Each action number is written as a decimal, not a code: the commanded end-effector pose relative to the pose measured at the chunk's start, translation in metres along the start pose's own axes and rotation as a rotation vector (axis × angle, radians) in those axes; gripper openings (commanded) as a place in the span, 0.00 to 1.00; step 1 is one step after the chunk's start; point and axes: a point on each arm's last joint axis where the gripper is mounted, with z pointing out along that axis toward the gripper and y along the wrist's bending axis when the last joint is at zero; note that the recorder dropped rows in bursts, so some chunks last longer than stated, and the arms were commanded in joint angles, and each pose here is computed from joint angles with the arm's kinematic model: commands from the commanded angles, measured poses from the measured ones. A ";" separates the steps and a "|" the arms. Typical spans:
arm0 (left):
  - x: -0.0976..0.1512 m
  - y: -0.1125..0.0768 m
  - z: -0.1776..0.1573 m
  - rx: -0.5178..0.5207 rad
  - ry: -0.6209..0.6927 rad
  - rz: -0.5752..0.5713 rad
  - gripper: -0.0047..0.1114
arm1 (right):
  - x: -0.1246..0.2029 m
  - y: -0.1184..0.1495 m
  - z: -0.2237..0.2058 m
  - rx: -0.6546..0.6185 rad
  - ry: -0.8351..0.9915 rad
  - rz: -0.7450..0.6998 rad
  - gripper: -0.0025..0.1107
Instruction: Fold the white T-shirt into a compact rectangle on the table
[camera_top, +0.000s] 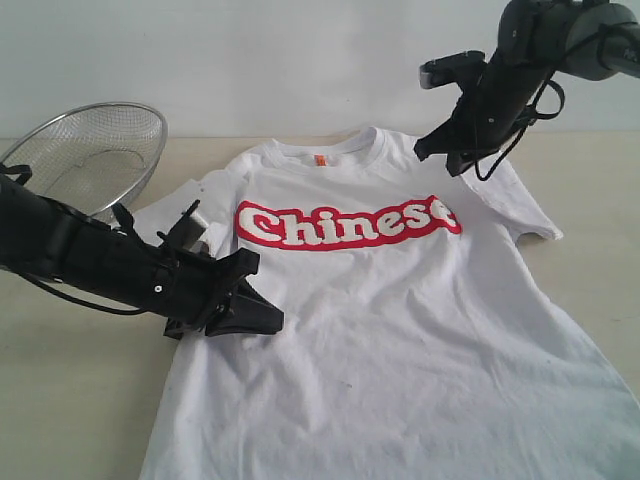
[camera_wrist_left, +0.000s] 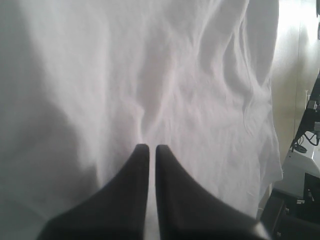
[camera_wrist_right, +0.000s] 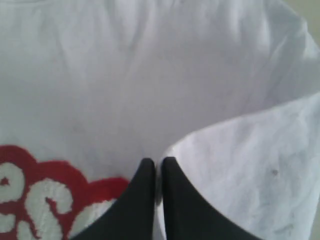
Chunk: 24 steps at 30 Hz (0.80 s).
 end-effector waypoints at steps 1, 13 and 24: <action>0.002 0.003 0.003 -0.011 0.016 -0.007 0.08 | -0.004 0.004 -0.005 -0.048 -0.027 0.021 0.02; 0.002 0.003 0.003 -0.013 0.015 -0.007 0.08 | -0.005 0.025 -0.005 -0.170 -0.021 -0.042 0.02; 0.002 0.003 0.003 -0.011 0.016 -0.007 0.08 | -0.020 0.052 -0.004 -0.148 -0.120 -0.040 0.02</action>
